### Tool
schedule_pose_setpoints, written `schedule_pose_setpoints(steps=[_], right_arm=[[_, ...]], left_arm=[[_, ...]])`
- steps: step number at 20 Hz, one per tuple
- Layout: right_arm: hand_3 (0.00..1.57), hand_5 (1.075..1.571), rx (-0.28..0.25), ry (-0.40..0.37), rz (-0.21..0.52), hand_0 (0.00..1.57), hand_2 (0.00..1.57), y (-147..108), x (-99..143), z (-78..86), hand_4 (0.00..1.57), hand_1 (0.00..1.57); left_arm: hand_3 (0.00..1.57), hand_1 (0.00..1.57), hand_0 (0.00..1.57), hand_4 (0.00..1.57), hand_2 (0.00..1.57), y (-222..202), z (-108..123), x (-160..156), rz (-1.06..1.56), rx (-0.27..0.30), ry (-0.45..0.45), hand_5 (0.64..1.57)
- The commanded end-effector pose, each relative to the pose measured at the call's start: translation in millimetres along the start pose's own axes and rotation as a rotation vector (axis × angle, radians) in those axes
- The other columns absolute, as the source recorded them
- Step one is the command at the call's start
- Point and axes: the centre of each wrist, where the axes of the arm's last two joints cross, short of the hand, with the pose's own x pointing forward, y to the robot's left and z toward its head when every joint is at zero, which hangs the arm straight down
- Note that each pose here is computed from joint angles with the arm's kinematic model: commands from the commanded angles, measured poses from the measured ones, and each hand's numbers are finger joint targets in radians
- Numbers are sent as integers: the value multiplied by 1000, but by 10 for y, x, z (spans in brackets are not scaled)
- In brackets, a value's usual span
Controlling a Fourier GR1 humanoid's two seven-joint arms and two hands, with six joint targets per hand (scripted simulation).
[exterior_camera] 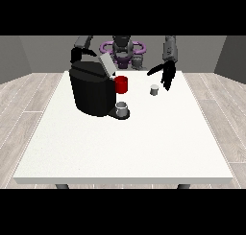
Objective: Insert the coffee pod into the coffee machine and close the lid
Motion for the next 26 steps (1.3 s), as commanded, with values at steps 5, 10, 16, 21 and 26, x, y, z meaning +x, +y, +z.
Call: schedule_pose_setpoints(steps=[5,10,16,21,26], right_arm=[[0,1571,-6,-14,45,0,0,61,13,-179,463,0],[0,1571,17,-10,49,0,0,26,-96,-152,514,0],[0,1571,-53,31,50,0,0,-25,-202,-176,519,0],[0,1571,-68,29,62,0,0,32,-195,-228,311,0],[0,1571,-69,81,63,0,0,23,-313,-145,374,0]], left_arm=[[0,0,0,0,0,197,-364,0,-143,-13,48,1571],[0,0,0,0,0,434,-491,-27,-185,-29,118,1571],[0,0,0,0,0,333,-576,-75,-279,-116,153,1571],[0,0,0,0,0,224,-540,-234,-273,-159,154,1571],[0,0,0,0,188,131,-535,-260,-246,-213,181,1571]])
